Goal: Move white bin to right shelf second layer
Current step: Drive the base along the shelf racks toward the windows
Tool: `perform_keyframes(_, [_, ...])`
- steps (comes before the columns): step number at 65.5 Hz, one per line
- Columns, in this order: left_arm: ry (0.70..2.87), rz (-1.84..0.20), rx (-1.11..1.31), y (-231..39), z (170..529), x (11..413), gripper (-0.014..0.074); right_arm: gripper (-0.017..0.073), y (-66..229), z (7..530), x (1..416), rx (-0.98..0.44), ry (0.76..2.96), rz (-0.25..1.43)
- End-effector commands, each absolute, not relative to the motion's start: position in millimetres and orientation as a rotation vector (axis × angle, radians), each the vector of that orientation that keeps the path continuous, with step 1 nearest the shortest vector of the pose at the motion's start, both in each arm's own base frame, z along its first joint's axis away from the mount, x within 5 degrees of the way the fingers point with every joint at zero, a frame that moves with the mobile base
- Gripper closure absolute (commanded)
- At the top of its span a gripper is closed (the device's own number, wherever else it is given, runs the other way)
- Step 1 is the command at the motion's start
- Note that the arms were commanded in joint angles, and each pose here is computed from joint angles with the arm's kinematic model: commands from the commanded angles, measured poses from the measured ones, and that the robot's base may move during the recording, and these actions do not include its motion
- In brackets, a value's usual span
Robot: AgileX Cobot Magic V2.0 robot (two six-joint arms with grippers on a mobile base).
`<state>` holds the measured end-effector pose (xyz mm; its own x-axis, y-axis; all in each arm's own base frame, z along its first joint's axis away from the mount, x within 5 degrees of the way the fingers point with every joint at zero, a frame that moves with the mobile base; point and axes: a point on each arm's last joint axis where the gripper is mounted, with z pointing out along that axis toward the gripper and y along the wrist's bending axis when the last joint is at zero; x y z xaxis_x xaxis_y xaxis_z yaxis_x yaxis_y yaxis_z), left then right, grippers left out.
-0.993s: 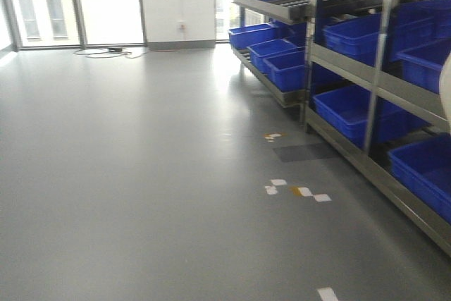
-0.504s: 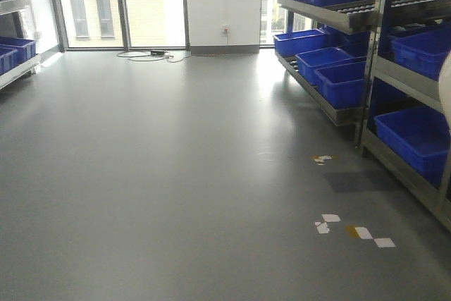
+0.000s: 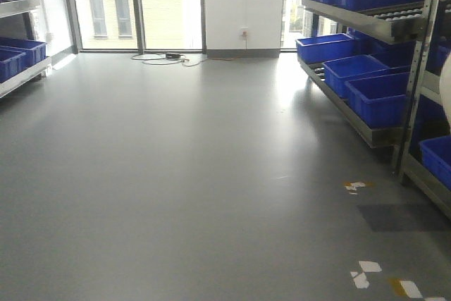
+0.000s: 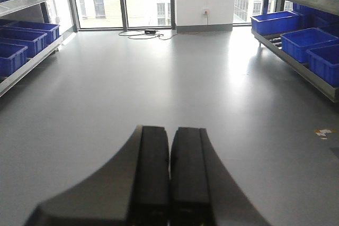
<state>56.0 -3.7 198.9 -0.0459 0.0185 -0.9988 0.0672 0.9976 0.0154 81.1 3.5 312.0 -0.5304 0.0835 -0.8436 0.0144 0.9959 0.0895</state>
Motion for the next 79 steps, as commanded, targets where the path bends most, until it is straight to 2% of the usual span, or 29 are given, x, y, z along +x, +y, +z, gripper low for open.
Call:
perform_keyframes(1, [1.551,-0.044,0.063,-3.8,195.1,56.4,0.0509,0.0512,3.5,328.0,84.6,0.064,2.015,0.092])
perform_keyframes(79, [1.551,-0.044,0.063,-3.8,195.1,56.4,0.0509,0.0512,3.5,328.0,84.6,0.064,2.015,0.092])
